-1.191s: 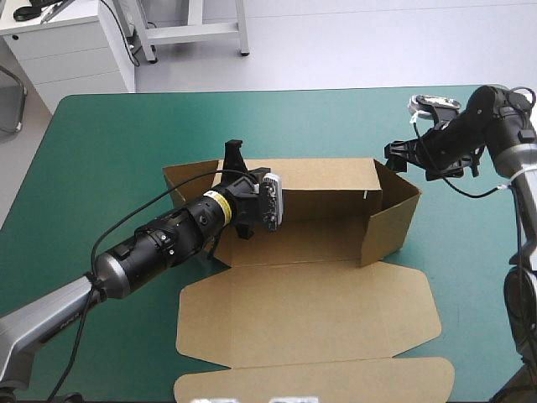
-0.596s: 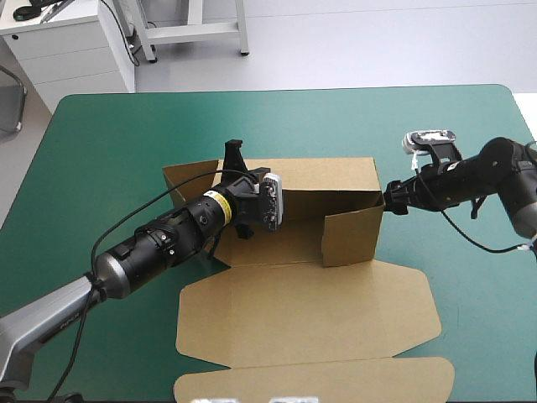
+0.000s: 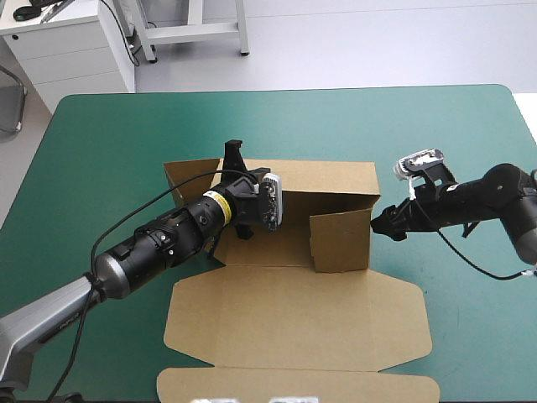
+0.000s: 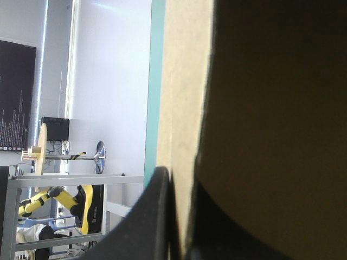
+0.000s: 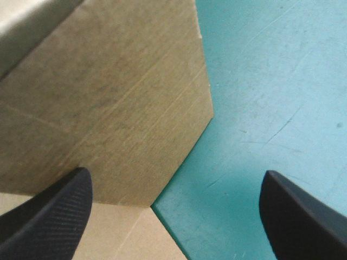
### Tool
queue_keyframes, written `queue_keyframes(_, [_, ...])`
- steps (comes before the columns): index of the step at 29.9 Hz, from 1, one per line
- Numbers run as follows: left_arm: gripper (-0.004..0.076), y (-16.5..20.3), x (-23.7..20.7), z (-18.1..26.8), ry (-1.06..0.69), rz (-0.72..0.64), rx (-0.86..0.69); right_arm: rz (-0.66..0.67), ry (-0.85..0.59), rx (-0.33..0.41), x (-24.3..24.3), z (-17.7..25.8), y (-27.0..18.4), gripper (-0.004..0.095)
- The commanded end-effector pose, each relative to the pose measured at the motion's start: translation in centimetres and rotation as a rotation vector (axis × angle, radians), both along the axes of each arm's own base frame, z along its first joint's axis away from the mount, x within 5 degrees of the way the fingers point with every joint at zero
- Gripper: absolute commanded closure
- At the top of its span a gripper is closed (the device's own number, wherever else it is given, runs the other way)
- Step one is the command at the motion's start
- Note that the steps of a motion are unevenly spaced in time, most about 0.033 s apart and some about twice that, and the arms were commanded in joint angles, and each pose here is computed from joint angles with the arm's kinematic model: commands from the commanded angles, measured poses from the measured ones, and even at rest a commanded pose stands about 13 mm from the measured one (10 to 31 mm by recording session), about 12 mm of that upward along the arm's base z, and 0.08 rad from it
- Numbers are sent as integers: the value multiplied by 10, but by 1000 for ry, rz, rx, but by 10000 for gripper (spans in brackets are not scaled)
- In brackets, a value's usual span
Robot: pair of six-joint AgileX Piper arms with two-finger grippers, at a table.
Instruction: Fold the box
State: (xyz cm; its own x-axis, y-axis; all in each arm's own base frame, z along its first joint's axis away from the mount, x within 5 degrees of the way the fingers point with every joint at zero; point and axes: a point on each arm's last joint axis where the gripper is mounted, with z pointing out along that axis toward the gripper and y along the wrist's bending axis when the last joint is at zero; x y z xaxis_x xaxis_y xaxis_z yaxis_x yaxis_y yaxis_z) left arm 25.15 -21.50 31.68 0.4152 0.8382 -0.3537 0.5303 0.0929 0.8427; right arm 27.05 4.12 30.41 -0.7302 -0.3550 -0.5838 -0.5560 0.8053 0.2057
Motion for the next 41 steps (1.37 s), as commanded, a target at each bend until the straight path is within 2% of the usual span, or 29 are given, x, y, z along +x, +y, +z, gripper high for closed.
queue_keyframes(1, [731,3,-3,-1,71,59,-32,53,1,80,-11,17,8,127])
queue_keyframes(7, [731,4,-3,-1,75,65,-25,94,43,89,-16,16,10,126])
queue_keyframes(14, [731,4,-3,-1,75,66,-26,135,13,153,-16,20,16,127])
queue_keyframes(22, [731,4,-3,-1,73,63,-27,124,-94,125,-4,19,27,127])
queue_keyframes(28, [731,4,-3,-1,85,75,-34,71,-204,55,5,18,46,167])
queue_keyframes(35, [731,4,-3,-2,112,94,-65,-10,-264,58,12,22,44,344])
queue_keyframes(41, [731,3,-3,-1,123,99,-89,4,-270,33,12,21,43,666])
